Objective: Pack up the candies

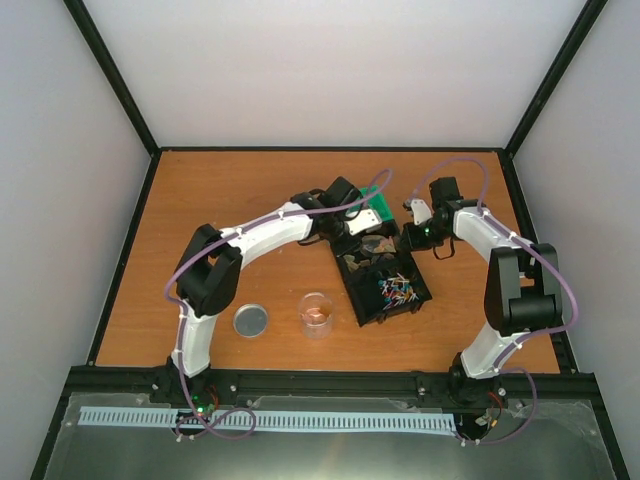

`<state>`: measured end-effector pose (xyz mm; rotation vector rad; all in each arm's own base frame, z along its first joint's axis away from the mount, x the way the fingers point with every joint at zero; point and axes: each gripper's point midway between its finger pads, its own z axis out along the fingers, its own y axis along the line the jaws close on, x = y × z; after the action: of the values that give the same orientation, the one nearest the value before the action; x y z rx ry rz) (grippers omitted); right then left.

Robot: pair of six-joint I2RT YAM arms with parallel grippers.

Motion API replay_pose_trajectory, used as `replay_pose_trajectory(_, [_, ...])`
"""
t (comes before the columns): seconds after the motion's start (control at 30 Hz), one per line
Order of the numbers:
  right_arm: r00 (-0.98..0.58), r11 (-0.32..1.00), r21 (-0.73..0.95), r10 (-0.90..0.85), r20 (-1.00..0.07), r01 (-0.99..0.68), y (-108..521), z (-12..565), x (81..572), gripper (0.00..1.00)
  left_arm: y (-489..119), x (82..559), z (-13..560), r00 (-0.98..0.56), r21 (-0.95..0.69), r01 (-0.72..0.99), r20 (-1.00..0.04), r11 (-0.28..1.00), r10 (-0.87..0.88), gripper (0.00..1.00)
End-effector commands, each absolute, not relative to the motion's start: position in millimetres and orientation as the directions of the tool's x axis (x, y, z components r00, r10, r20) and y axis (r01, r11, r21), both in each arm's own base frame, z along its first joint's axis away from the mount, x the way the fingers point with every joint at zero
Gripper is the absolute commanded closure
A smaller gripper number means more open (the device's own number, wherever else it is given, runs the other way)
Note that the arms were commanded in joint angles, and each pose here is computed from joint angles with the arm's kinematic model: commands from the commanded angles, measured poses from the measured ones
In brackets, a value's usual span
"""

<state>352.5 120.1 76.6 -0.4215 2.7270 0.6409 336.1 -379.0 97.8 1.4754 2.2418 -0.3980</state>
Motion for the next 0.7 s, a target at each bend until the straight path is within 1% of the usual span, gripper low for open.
replay_pose_trajectory(0.0, [-0.894,0.809,0.419,-0.273,-0.354,-0.413,136.9,68.9,340.3,0.97,-406.9,346.1,53.9,-0.356,-0.094,0.920,-0.605,0.380,0.712,0.99])
replay_pose_trajectory(0.07, [-0.896,0.814,0.414,-0.271,-0.350,-0.408,133.2,68.4,342.0,0.97,-406.8,347.8,62.0,-0.352,-0.127,0.922,-0.670,0.366,0.654,0.99])
replay_pose_trajectory(0.13, [-0.897,0.818,0.407,-0.272,-0.347,-0.406,129.5,67.9,343.9,0.97,-405.3,351.0,73.1,-0.316,-0.115,0.930,-0.739,0.350,0.595,0.99])
replay_pose_trajectory(0.23, [-0.898,0.825,0.396,-0.273,-0.344,-0.403,123.0,67.1,346.1,0.97,-400.2,352.7,84.3,-0.267,-0.083,0.938,-0.791,0.337,0.550,0.99])
replay_pose_trajectory(0.4, [-0.894,0.829,0.380,-0.285,-0.345,-0.411,116.6,66.6,347.2,0.97,-391.8,355.9,91.5,-0.255,-0.088,0.938,-0.828,0.335,0.499,0.99])
replay_pose_trajectory(0.67, [-0.899,0.844,0.356,-0.290,-0.328,-0.402,105.4,63.7,348.8,0.97,-376.0,352.9,98.0,-0.249,-0.089,0.938,-0.846,0.335,0.472,0.99])
